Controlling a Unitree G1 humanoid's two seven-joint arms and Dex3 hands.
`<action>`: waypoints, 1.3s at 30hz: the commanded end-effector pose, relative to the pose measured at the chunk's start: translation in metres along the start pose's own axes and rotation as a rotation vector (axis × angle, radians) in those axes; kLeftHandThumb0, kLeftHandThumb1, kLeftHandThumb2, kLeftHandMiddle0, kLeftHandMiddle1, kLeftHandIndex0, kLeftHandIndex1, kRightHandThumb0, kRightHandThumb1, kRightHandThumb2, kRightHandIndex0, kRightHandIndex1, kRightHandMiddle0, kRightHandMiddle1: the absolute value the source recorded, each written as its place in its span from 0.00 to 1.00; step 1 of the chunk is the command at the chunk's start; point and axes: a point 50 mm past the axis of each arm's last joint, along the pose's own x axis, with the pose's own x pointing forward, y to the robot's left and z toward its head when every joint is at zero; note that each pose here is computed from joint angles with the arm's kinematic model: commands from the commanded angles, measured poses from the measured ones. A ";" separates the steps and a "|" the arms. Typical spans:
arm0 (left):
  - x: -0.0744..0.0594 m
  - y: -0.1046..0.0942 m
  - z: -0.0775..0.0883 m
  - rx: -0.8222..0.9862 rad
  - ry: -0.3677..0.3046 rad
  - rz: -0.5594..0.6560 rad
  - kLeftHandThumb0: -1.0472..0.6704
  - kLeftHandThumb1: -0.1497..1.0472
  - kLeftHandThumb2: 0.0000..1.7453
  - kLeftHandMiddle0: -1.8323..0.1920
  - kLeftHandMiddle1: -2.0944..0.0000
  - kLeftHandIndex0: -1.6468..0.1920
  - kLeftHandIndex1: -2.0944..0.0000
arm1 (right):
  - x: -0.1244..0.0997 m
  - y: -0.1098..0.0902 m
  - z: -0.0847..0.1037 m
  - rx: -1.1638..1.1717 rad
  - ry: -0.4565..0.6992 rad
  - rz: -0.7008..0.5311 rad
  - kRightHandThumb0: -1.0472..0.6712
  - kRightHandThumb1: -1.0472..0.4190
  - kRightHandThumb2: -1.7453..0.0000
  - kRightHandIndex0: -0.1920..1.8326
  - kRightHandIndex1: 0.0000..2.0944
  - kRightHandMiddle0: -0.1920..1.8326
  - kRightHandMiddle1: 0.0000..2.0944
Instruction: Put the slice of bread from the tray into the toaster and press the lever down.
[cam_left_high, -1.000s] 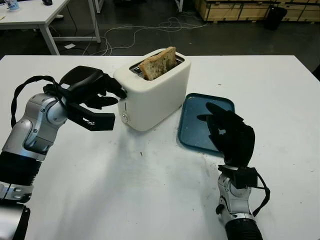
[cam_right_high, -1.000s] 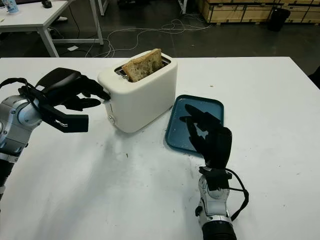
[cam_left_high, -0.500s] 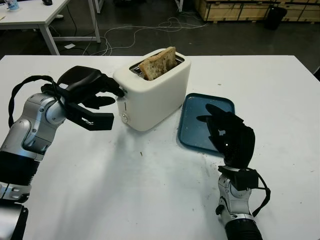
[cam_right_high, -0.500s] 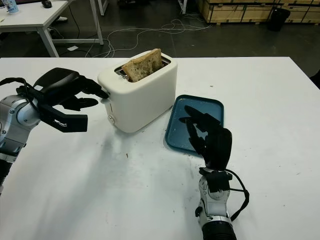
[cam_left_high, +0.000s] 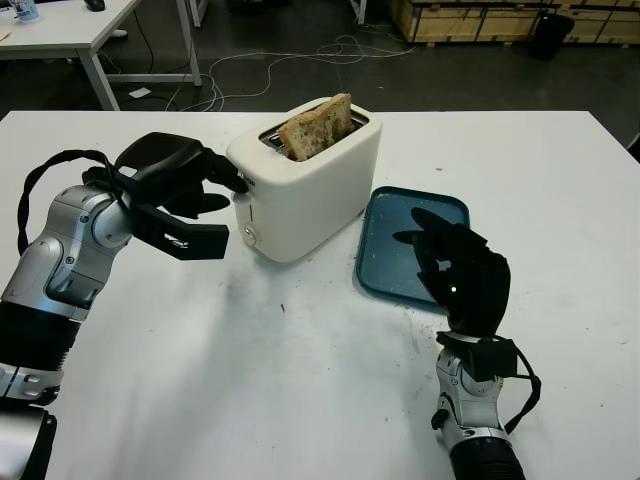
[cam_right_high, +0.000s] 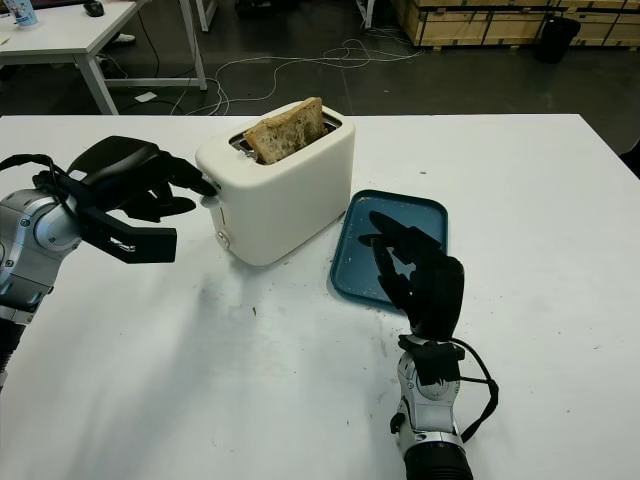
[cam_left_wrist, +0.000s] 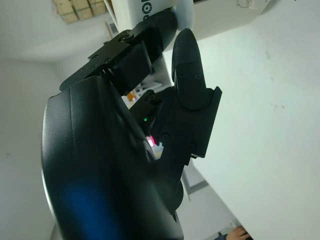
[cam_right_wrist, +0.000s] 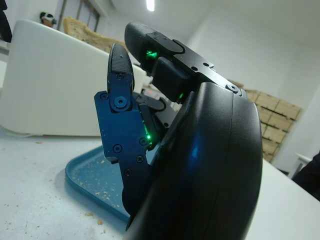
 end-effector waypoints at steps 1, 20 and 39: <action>0.004 0.001 0.005 0.011 -0.017 -0.017 0.44 0.79 0.35 0.42 0.57 0.41 1.00 | 0.002 -0.002 0.004 -0.005 -0.035 -0.003 0.40 0.09 0.84 0.50 0.39 0.62 0.01; 0.021 -0.235 0.122 -0.273 0.140 -0.508 0.42 0.89 0.20 0.49 0.60 0.29 0.94 | -0.013 -0.031 0.015 -0.084 -0.014 -0.040 0.38 0.09 0.85 0.52 0.36 0.62 0.01; 0.026 -0.205 0.109 -0.272 0.120 -0.438 0.43 0.89 0.22 0.49 0.68 0.35 0.97 | -0.001 -0.034 0.014 -0.125 -0.028 -0.002 0.38 0.09 0.85 0.53 0.35 0.62 0.00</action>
